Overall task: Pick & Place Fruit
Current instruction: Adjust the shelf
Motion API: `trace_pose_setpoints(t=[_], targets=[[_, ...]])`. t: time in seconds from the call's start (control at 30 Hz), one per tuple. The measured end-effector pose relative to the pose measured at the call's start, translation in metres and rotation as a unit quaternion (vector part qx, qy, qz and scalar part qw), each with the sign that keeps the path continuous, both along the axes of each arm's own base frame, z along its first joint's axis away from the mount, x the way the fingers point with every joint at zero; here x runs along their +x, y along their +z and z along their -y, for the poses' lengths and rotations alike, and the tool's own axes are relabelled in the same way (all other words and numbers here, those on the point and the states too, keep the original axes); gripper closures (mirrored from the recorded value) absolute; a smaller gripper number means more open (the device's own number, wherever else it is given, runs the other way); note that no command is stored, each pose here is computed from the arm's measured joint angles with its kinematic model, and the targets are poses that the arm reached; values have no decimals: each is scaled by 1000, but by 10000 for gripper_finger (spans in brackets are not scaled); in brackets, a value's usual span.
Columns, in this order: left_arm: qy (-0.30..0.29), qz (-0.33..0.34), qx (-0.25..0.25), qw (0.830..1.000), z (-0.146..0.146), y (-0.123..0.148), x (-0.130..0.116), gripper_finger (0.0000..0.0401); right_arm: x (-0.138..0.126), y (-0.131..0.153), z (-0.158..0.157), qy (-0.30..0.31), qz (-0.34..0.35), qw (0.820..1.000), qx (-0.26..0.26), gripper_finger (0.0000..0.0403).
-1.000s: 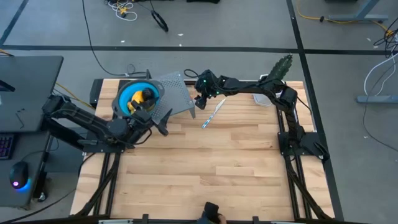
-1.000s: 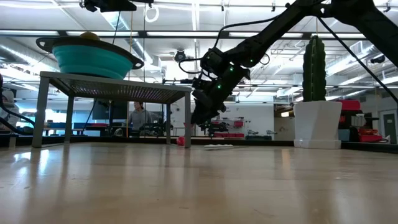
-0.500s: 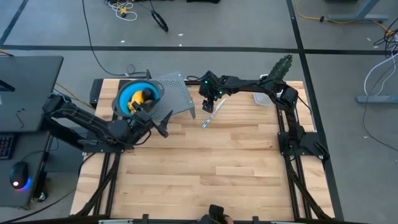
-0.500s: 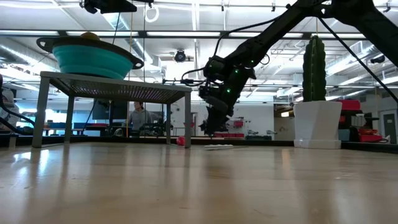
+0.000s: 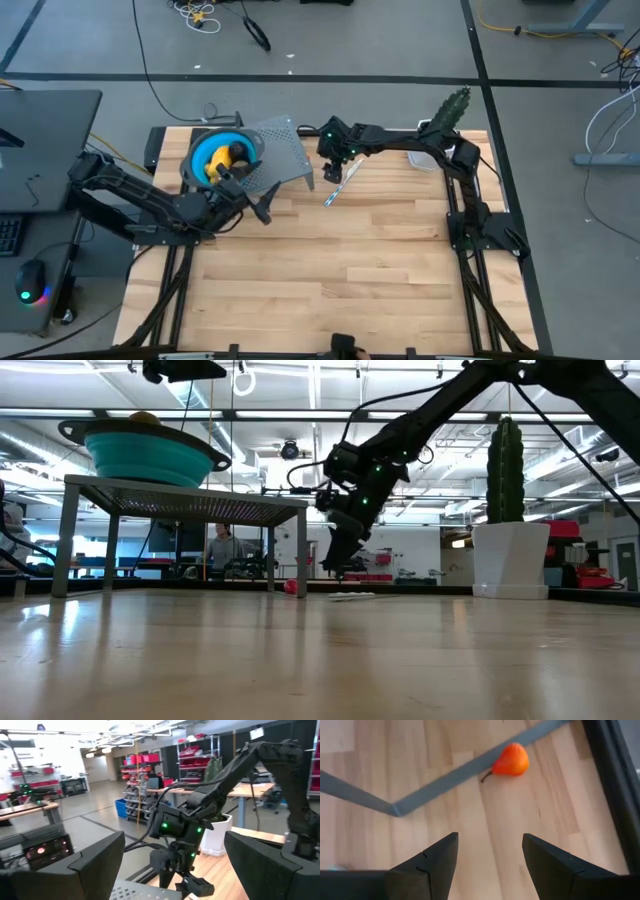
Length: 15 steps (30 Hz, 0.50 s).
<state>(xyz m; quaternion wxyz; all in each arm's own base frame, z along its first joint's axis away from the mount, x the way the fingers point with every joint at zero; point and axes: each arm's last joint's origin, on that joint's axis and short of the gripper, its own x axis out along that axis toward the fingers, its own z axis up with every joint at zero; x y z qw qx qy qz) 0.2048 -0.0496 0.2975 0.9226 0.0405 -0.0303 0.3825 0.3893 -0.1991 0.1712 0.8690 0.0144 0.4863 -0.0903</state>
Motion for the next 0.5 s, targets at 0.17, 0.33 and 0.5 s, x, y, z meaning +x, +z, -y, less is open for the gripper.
trace_pose_setpoints(t=[0.17, 0.33, 0.5], targets=[[-3, 0, 1, 1000, 0, 0, 0, 51, -3, 20, -3, 4, 24, 1000, -7, 172], [-5, 2, 0, 1000, 0, 0, 0, 51, 13, 18, -2, 21, 113, 993, -2, 172], [-7, 7, -5, 1000, 0, 0, 0, 51, 25, -2, -7, -4, 121, 992, -16, 172]])
